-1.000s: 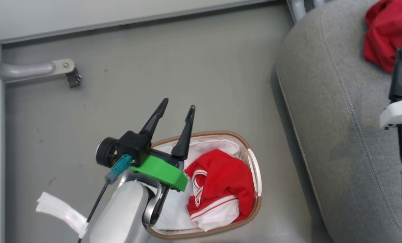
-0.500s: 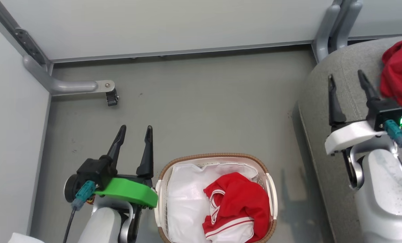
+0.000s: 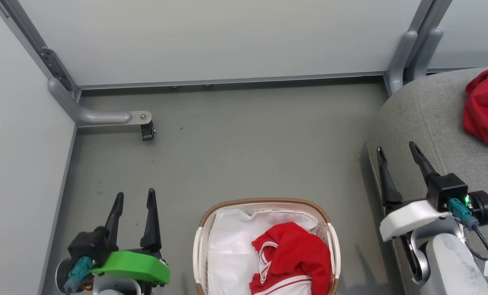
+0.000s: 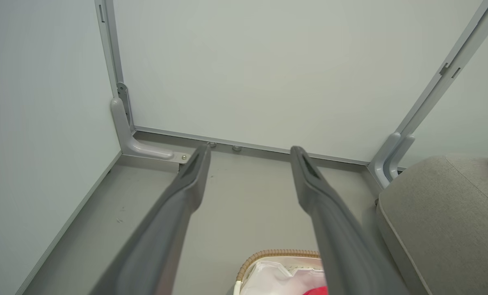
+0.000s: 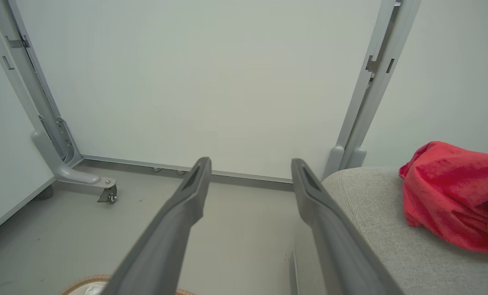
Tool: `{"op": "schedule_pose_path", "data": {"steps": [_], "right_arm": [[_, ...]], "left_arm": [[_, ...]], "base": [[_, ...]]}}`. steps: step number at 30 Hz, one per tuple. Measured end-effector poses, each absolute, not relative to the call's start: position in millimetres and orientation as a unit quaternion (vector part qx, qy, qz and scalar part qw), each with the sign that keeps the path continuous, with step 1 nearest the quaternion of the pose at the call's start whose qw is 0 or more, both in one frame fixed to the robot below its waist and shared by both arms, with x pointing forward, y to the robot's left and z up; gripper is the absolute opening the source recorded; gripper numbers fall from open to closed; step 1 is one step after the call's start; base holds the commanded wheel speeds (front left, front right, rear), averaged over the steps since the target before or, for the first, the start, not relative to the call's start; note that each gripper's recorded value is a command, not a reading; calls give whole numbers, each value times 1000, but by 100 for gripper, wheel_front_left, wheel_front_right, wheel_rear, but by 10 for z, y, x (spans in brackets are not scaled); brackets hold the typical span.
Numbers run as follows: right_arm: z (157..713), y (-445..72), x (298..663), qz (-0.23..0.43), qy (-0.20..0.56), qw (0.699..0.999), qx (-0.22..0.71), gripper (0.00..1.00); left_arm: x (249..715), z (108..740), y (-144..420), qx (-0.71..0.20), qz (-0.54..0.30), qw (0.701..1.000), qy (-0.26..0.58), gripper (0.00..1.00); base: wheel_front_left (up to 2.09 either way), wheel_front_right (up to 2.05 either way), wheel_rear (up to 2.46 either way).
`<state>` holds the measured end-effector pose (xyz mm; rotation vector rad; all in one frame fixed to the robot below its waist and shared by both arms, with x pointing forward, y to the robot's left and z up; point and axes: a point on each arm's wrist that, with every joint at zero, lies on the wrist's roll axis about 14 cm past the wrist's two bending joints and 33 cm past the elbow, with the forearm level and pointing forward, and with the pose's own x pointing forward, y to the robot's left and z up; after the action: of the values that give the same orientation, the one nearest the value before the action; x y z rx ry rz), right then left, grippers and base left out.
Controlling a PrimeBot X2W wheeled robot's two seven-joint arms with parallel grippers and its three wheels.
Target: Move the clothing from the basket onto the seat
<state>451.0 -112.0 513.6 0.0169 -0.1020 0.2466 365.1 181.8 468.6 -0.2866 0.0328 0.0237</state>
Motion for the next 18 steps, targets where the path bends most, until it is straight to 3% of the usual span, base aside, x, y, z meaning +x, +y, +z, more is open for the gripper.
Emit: {"op": "schedule_pose_path", "data": {"steps": [18], "right_arm": [[5014,-1123,4111,127,-30,991,35,100]], "left_arm": [[3409,4661,1863,-148,24,989,18,100]], "base": [[0,0,0]]}}
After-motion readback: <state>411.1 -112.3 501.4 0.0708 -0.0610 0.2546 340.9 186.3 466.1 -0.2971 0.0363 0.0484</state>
